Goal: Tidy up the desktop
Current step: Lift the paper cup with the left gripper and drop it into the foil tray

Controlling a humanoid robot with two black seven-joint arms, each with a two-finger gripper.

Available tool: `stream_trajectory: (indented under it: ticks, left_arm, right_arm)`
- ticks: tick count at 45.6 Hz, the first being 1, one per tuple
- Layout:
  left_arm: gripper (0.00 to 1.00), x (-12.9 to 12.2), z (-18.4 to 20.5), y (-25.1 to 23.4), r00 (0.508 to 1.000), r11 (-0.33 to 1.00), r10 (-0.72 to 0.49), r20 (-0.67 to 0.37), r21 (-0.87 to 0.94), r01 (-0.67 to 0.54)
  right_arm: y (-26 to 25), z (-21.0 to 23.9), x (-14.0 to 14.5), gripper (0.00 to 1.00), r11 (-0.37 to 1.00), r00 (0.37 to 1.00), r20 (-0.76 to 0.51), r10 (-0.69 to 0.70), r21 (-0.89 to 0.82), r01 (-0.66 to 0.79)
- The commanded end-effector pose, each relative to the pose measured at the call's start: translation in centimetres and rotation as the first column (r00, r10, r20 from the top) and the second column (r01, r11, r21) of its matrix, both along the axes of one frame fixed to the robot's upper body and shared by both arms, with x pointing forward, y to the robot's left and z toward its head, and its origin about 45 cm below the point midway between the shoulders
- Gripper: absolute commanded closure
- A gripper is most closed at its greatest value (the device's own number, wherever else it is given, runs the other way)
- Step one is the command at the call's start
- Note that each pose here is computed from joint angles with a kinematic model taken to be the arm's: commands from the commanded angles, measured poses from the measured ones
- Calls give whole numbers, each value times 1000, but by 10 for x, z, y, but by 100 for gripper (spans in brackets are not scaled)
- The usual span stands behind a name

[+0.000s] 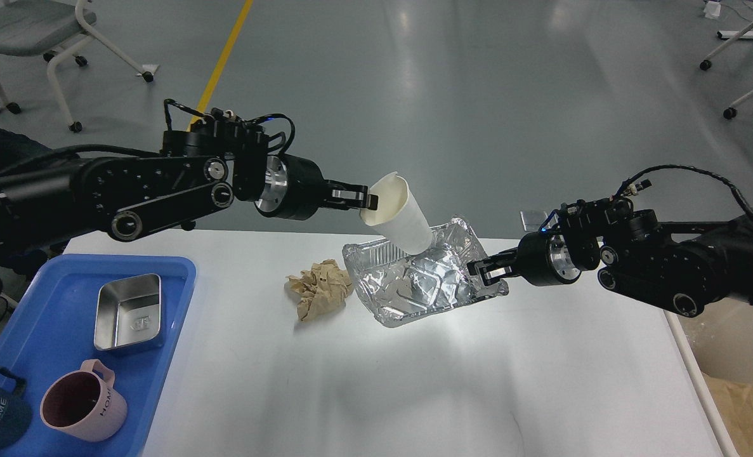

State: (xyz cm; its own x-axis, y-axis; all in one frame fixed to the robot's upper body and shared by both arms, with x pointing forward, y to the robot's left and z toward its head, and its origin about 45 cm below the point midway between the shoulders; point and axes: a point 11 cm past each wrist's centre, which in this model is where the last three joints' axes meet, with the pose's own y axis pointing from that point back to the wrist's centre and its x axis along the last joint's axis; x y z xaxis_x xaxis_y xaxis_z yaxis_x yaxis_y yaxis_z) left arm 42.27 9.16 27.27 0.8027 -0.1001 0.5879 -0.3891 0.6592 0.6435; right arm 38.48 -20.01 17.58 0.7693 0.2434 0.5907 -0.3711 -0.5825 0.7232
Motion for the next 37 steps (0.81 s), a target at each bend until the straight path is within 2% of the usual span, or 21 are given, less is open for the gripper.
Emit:
stream_trajectory:
  ticks: [1, 19, 37]
  left_arm:
    - [99, -1, -3, -21, 1000, 1000, -23, 2, -3, 23]
    - [98, -6, -20, -58, 997, 996, -76, 7, 47, 75]
    - [97, -3, -19, -52, 994, 987, -101, 29, 131, 97]
  right_arm:
    - [1, 1, 1, 100, 1000, 1000, 2, 1, 2, -1]
    - [1, 3, 2, 100, 1000, 1000, 8, -7, 13, 6]
    - [0, 3, 3, 100, 1000, 1000, 9, -11, 11, 11]
